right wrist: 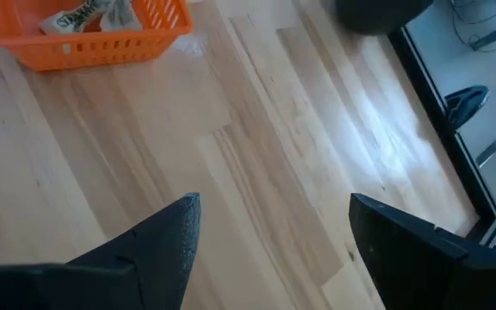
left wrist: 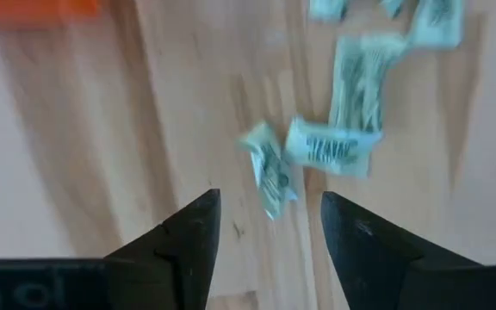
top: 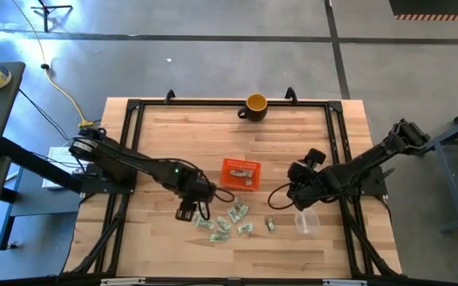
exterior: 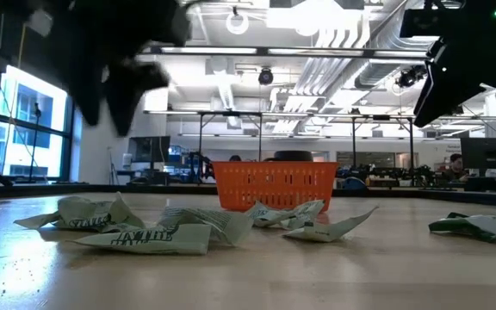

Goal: Pick and place items into bin
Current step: Put the light green stevia packet into the orange bin

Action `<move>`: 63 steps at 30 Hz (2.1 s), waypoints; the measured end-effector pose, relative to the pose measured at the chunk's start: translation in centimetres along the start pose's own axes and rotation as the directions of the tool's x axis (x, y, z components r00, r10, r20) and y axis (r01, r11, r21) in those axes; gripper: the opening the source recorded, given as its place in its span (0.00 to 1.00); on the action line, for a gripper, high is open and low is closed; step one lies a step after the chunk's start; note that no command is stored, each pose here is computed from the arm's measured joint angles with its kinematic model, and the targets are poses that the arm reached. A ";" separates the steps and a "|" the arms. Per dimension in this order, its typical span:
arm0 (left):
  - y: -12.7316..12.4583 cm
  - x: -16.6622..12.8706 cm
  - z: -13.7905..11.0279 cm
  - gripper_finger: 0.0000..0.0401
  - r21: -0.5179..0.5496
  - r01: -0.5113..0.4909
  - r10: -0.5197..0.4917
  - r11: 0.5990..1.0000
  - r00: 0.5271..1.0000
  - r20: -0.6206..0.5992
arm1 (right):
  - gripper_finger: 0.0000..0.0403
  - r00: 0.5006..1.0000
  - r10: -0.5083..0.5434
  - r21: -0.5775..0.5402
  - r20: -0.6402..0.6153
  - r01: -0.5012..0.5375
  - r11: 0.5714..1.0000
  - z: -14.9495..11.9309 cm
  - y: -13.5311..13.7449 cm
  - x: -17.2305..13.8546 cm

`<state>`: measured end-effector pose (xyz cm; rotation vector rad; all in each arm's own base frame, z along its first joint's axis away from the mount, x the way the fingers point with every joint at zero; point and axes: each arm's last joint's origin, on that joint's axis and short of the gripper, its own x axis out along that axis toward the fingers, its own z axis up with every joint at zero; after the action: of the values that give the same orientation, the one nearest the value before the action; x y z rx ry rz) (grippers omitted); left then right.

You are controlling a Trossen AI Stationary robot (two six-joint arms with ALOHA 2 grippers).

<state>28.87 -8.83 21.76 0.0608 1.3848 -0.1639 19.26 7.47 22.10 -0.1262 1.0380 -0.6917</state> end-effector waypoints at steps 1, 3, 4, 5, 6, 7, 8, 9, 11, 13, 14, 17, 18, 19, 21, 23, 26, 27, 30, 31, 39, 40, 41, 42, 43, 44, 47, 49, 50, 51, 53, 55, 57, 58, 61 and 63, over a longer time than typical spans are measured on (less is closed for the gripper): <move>0.1 0.9 -0.6 0.58 -0.023 0.009 -0.009 1.000 1.000 -0.021 | 0.71 1.000 0.001 -0.001 -0.003 -0.001 1.000 0.0 0.0 0.0; 0.1 2.5 -1.4 0.58 -0.090 0.026 -0.028 0.996 0.999 -0.026 | 0.71 1.000 0.016 0.000 -0.020 -0.016 1.000 -0.1 0.0 0.0; 0.0 3.1 -1.9 0.58 -0.126 0.035 -0.037 0.991 0.999 -0.019 | 0.71 0.999 0.024 0.000 -0.028 -0.024 1.000 -0.1 0.1 0.0; -0.1 3.5 -2.3 0.58 -0.160 0.035 -0.036 0.987 0.999 -0.007 | 0.71 0.999 0.032 -0.001 -0.035 -0.032 0.999 -0.1 0.1 0.0; -0.2 3.9 -2.5 0.58 -0.182 0.024 -0.021 0.983 1.000 0.018 | 0.71 0.998 0.040 0.002 -0.042 -0.040 0.999 -0.2 0.2 -0.1; -0.5 4.0 -2.5 0.58 -0.190 0.020 -0.009 0.982 0.998 0.058 | 0.71 0.998 0.043 0.008 -0.043 -0.042 0.999 -0.2 0.2 -0.1; -0.8 4.2 -2.5 0.58 -0.193 0.020 0.000 0.981 0.995 0.100 | 0.71 0.998 0.044 0.016 -0.043 -0.044 0.999 -0.2 0.2 -0.1; -1.1 4.4 -2.5 0.58 -0.188 0.029 -0.004 0.982 0.991 0.133 | 0.71 0.998 0.044 0.023 -0.043 -0.044 0.999 -0.3 0.2 -0.2; -1.7 4.6 -2.5 0.58 -0.165 0.043 -0.015 0.985 0.986 0.164 | 0.71 0.998 0.045 0.027 -0.044 -0.044 0.999 -0.3 0.2 -0.2; -2.2 5.0 -2.8 0.58 -0.159 0.021 0.006 0.987 0.986 0.168 | 0.71 0.998 0.044 0.028 -0.043 -0.042 0.999 -0.3 0.2 -0.2; -2.4 5.2 -2.9 0.58 -0.170 -0.006 0.034 0.985 0.986 0.162 | 0.71 0.998 0.041 0.028 -0.040 -0.040 0.999 -0.3 0.2 -0.2; -2.3 5.9 -3.7 0.58 -0.233 -0.058 0.092 0.971 0.986 0.137 | 0.71 0.999 0.030 0.030 -0.025 -0.029 0.999 -0.2 0.2 -0.1; -2.2 6.0 -3.7 0.58 -0.246 -0.051 0.091 0.968 0.984 0.153 | 0.71 1.000 0.025 0.030 -0.018 -0.024 0.999 -0.2 0.2 -0.1; -2.2 6.2 -3.7 0.58 -0.256 -0.048 0.093 0.966 0.981 0.168 | 0.71 1.000 0.020 0.033 -0.014 -0.019 0.999 -0.1 0.1 -0.1; -2.0 6.6 -4.1 0.58 -0.263 -0.078 0.126 0.962 0.977 0.173 | 0.71 1.000 0.012 0.039 -0.007 -0.012 0.999 0.0 0.1 0.0; -1.8 7.0 -4.3 0.58 -0.267 -0.101 0.151 0.958 0.973 0.174 | 0.71 1.000 0.006 0.046 -0.007 -0.006 0.999 0.1 0.0 0.1; -1.6 7.2 -4.5 0.55 -0.261 -0.098 0.146 0.960 0.974 0.171 | 0.71 1.000 0.009 0.046 -0.013 -0.009 0.999 0.0 0.0 0.1; -1.6 7.3 -4.5 0.53 -0.252 -0.094 0.141 0.963 0.975 0.174 | 0.71 1.000 0.011 0.046 -0.014 -0.010 0.999 0.0 0.0 0.1; -1.5 7.4 -4.5 0.43 -0.214 -0.100 0.142 0.972 0.971 0.192 | 0.71 1.000 0.014 0.044 -0.022 -0.014 0.999 0.0 0.0 0.1; -1.4 7.4 -4.5 0.39 -0.211 -0.100 0.142 0.972 0.970 0.196 | 0.71 1.000 0.015 0.044 -0.023 -0.014 0.999 0.0 0.0 0.1; 1.4 7.0 -3.1 0.05 -0.225 -0.085 0.139 0.971 0.961 0.237 | 0.71 0.998 0.010 0.020 -0.069 -0.008 1.000 -0.3 -0.3 0.1; 2.0 6.6 -2.8 0.05 -0.239 -0.087 0.147 0.967 0.958 0.247 | 0.71 0.997 0.004 0.016 -0.082 -0.002 1.000 -0.4 -0.4 0.0; 2.6 6.2 -2.4 0.06 -0.245 -0.089 0.154 0.965 0.953 0.260 | 0.71 0.995 -0.004 0.012 -0.096 0.005 1.000 -0.6 -0.5 0.0; 3.1 5.6 -2.0 0.08 -0.244 -0.090 0.160 0.966 0.946 0.284 | 0.71 0.994 -0.014 0.007 -0.111 0.015 1.000 -0.8 -0.6 -0.1; 3.7 5.1 -1.7 0.10 -0.241 -0.092 0.163 0.966 0.941 0.296 | 0.71 0.992 -0.024 0.004 -0.121 0.024 1.000 -1.0 -0.7 -0.2; 4.1 4.7 -1.4 0.10 -0.232 -0.085 0.154 0.969 0.941 0.300 | 0.71 0.991 -0.030 0.005 -0.129 0.031 1.000 -1.1 -0.7 -0.2; 5.0 3.5 -0.5 0.05 -0.187 -0.033 0.090 0.982 0.948 0.304 | 0.71 0.988 -0.049 0.010 -0.144 0.051 0.999 -1.5 -0.9 -0.5; 5.3 2.4 0.1 0.05 -0.169 -0.040 0.091 0.985 0.947 0.307 | 0.71 0.988 -0.055 0.020 -0.145 0.058 0.998 -1.8 -0.9 -0.7; 5.5 1.7 0.5 0.05 -0.161 -0.049 0.098 0.986 0.944 0.315 | 0.71 0.988 -0.053 0.027 -0.144 0.057 0.998 -1.8 -0.8 -0.8; 5.7 1.0 0.8 0.06 -0.152 -0.063 0.108 0.986 0.945 0.308 | 0.71 0.989 -0.051 0.035 -0.141 0.056 0.998 -1.9 -0.7 -0.9; 6.0 -0.6 1.2 0.06 -0.118 -0.084 0.115 0.989 0.952 0.285 | 0.71 0.989 -0.047 0.041 -0.137 0.053 0.998 -2.0 -0.7 -1.0; 6.4 -2.0 2.1 0.06 -0.093 -0.115 0.139 0.989 0.937 0.321 | 0.71 0.990 -0.047 0.047 -0.132 0.054 0.997 -2.0 -0.6 -1.0; 6.9 -3.3 2.9 0.06 -0.070 -0.144 0.160 0.987 0.916 0.367 | 0.71 0.991 -0.054 0.052 -0.121 0.060 0.997 -2.0 -0.6 -1.0; 7.3 -3.8 3.3 0.06 -0.059 -0.160 0.170 0.985 0.901 0.399 | 0.71 0.992 -0.059 0.052 -0.113 0.065 0.997 -2.0 -0.7 -1.0; 9.4 -4.1 4.5 0.06 -0.071 -0.182 0.194 0.981 0.863 0.467 | 0.71 0.993 -0.077 0.053 -0.088 0.081 0.995 -1.8 -0.7 -1.0; 10.8 -3.4 4.8 0.06 -0.092 -0.158 0.183 0.983 0.872 0.453 | 0.71 0.993 -0.082 0.057 -0.088 0.088 0.995 -1.8 -0.8 -0.9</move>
<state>34.61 1.43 25.43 0.0942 0.9000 0.0092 17.14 7.72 22.17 -0.0896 1.0971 -0.8108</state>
